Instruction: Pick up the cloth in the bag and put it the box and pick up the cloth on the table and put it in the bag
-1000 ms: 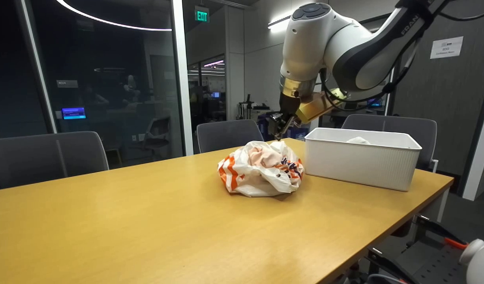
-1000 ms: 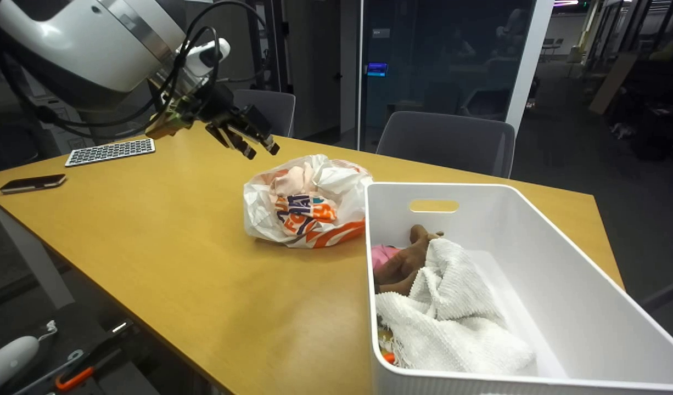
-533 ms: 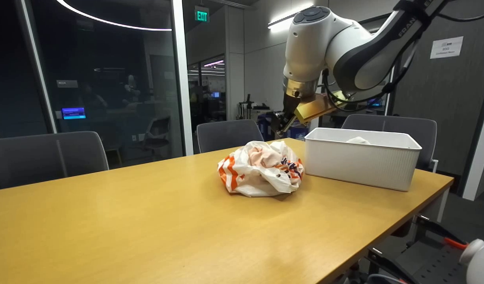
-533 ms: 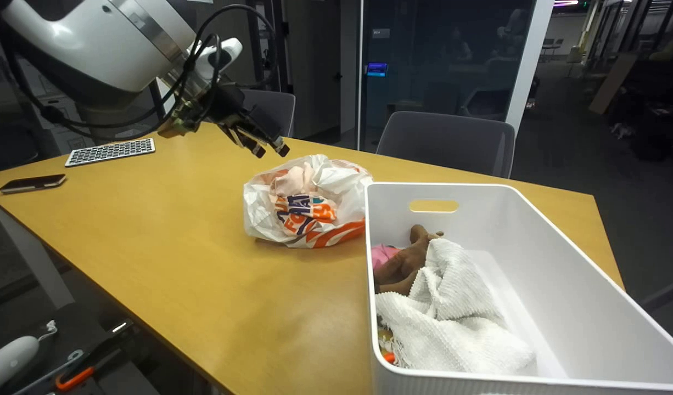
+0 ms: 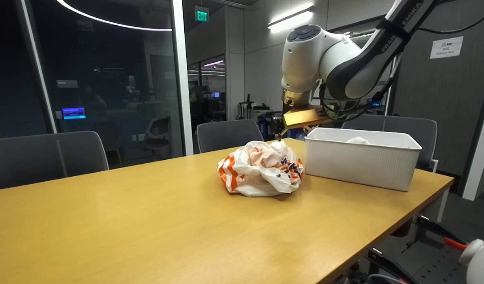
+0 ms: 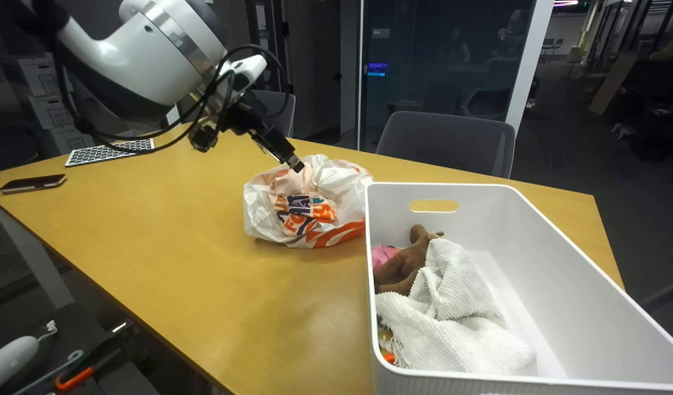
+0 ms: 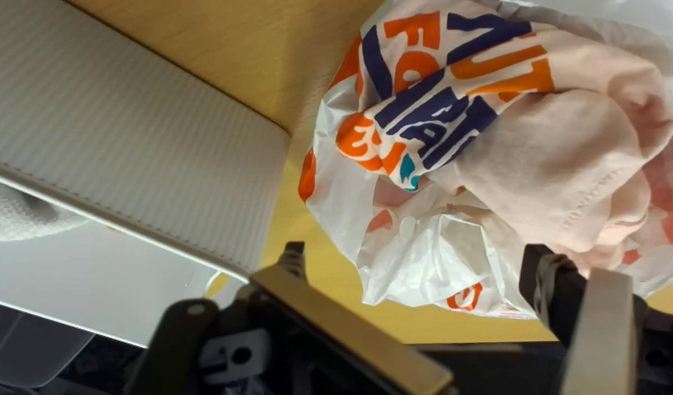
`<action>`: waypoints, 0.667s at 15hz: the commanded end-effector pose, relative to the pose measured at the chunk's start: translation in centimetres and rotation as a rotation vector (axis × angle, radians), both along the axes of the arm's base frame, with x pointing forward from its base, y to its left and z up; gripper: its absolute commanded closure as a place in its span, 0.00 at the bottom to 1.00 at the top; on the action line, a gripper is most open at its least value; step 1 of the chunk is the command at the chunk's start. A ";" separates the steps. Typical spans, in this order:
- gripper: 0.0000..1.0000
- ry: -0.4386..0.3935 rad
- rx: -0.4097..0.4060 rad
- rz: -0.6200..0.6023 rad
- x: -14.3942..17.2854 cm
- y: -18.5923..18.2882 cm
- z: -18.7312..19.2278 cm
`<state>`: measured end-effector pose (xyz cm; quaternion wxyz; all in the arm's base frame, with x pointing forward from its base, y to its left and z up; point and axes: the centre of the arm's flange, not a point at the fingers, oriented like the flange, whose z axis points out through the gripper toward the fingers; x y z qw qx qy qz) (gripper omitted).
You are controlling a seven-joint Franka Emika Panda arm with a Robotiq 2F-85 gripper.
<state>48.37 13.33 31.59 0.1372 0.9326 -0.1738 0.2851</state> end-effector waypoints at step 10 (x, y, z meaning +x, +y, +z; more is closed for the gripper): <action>0.00 -0.003 0.026 -0.175 7.9 -5.8 -7.1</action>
